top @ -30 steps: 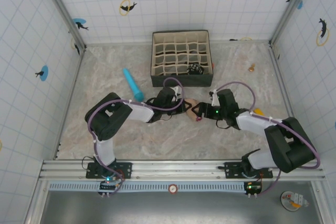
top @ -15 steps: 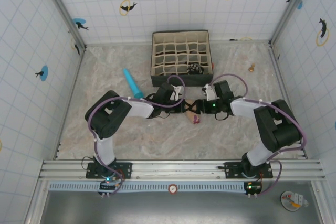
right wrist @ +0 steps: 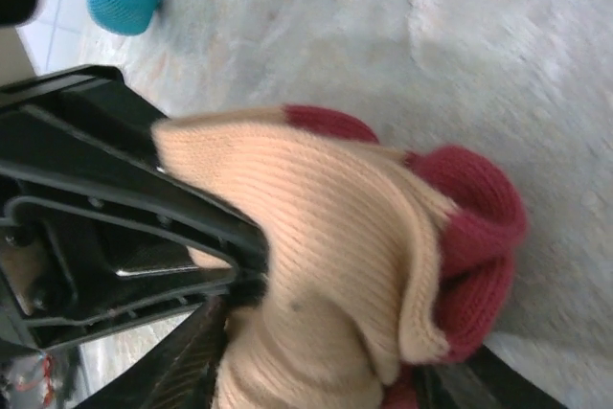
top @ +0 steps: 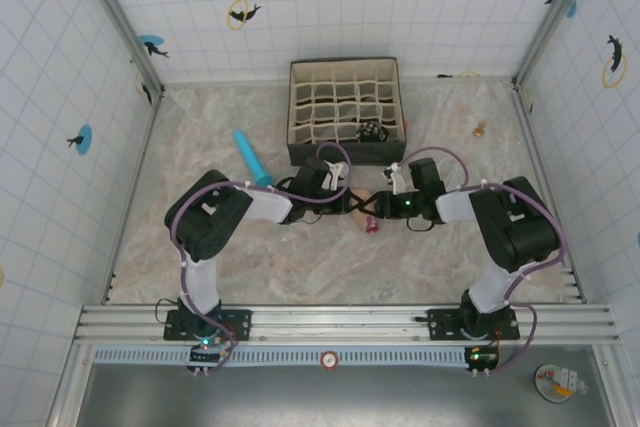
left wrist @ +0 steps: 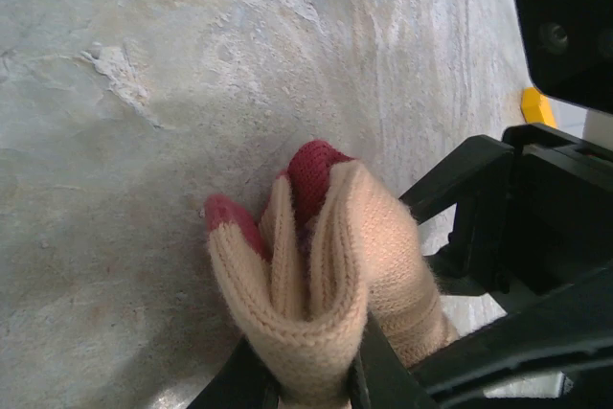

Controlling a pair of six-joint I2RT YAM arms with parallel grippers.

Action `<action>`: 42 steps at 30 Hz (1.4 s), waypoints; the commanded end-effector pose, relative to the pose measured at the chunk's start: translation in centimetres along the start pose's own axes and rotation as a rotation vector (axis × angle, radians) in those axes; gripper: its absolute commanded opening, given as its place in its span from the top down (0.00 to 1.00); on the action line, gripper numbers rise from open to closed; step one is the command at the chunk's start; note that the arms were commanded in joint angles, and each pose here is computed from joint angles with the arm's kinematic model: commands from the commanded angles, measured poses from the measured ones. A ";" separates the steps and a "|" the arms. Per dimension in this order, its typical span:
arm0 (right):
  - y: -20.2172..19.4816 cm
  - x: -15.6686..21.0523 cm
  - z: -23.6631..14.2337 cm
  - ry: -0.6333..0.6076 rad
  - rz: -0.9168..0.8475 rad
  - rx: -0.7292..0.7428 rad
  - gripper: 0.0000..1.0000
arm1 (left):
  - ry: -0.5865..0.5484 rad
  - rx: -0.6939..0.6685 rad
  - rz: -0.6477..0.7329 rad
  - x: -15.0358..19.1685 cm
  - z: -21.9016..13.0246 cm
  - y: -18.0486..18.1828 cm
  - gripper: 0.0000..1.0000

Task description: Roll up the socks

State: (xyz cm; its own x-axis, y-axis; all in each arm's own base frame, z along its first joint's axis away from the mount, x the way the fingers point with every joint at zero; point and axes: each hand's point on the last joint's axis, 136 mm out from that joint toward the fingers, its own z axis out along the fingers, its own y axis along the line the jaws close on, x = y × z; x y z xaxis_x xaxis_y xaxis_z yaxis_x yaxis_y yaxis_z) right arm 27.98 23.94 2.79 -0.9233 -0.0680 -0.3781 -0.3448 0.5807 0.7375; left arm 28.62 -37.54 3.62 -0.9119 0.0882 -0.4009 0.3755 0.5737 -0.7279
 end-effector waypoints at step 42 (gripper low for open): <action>11.0 -13.2 -11.0 -0.853 -0.600 0.402 1.00 | -0.329 -0.282 -0.120 -10.7 -14.2 -0.2 0.42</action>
State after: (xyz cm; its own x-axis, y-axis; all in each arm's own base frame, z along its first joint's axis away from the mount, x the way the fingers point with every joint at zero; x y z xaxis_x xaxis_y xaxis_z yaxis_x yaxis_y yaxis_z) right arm 32.21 21.85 17.29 -0.3261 0.0121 -0.9453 -0.4913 0.8521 0.1804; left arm 34.96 -26.32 14.03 -0.8336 -0.2318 -0.5013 0.1485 0.7802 -0.6076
